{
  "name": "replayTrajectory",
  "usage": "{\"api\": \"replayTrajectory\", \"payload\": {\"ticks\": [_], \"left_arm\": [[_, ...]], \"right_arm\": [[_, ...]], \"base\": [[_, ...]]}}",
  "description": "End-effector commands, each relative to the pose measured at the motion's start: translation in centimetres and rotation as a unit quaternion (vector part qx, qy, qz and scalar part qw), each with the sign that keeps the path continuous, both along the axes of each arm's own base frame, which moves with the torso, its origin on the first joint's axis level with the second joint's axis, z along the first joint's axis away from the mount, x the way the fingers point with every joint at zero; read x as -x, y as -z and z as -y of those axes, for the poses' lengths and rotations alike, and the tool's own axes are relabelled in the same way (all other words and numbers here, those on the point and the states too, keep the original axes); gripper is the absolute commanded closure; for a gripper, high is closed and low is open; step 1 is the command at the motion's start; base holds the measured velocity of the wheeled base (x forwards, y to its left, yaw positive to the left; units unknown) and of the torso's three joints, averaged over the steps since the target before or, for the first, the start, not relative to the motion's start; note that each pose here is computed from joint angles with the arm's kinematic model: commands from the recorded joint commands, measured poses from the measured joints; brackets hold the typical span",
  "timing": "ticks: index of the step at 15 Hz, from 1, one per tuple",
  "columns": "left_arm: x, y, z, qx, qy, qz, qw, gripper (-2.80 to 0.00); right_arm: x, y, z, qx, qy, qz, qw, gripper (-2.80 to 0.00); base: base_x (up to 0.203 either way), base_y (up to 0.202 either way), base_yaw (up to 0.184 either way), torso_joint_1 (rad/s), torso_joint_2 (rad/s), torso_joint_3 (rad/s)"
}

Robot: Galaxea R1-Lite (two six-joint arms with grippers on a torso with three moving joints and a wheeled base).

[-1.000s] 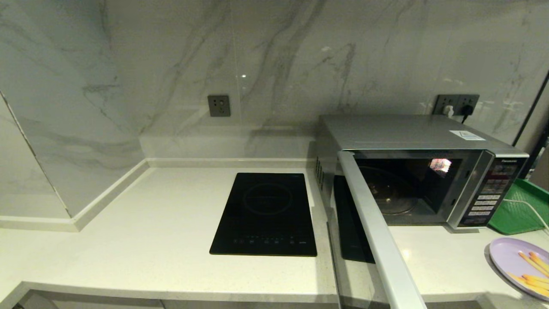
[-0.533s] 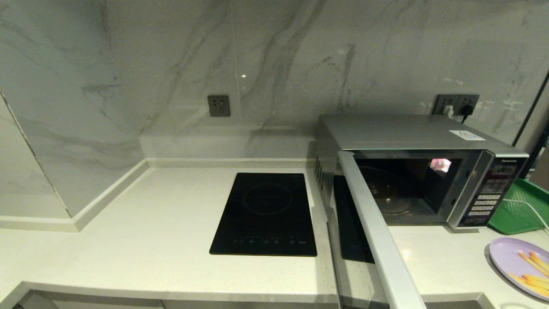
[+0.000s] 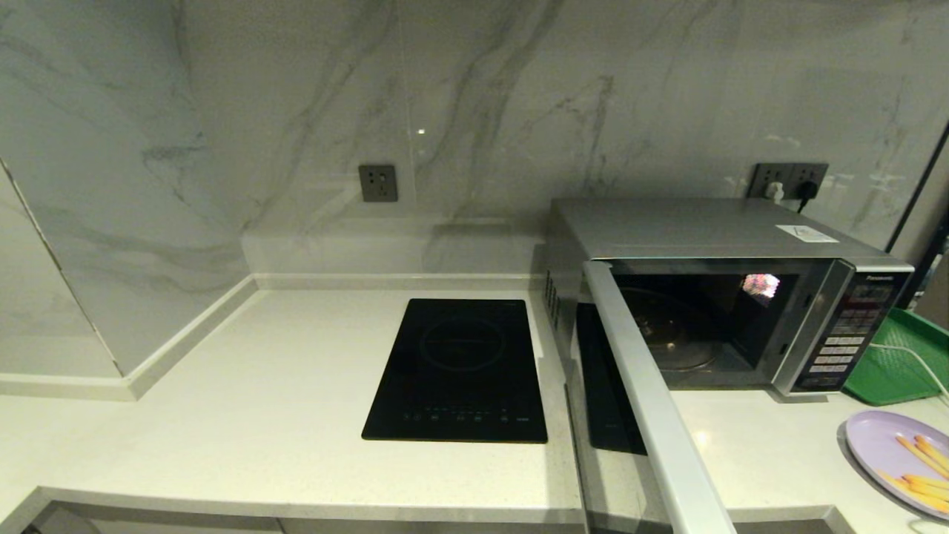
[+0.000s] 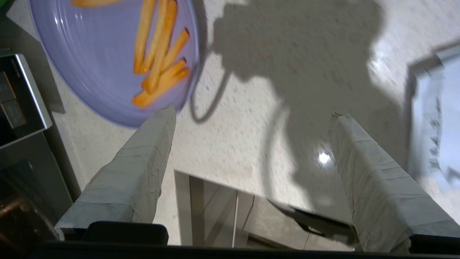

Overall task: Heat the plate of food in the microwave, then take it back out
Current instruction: Put the plate in the microwave oven

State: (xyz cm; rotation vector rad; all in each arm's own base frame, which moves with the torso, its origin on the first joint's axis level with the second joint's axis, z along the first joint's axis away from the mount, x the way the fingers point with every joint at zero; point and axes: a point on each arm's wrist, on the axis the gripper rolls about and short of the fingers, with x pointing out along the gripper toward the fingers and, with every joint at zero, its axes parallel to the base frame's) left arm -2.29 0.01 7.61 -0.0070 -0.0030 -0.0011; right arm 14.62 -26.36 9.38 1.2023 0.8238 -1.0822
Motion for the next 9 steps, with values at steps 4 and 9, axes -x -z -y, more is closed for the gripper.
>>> {"api": "replayTrajectory", "payload": {"ticks": [4,9], "left_arm": [[0.0,0.0,0.0,0.000,-0.001,0.000,1.0000,0.00],[0.0,0.0,0.0,0.000,-0.001,0.000,1.0000,0.00]], "right_arm": [[-3.7,4.7,1.3,-0.006,-0.034,-0.001,0.999,-2.80],[-4.5,7.1,2.2,0.003,-0.038,0.011,0.999,-2.80]], "base": [[0.000,0.000,0.000,0.000,0.00,0.000],[0.000,0.000,0.000,0.000,0.00,0.000]]}}
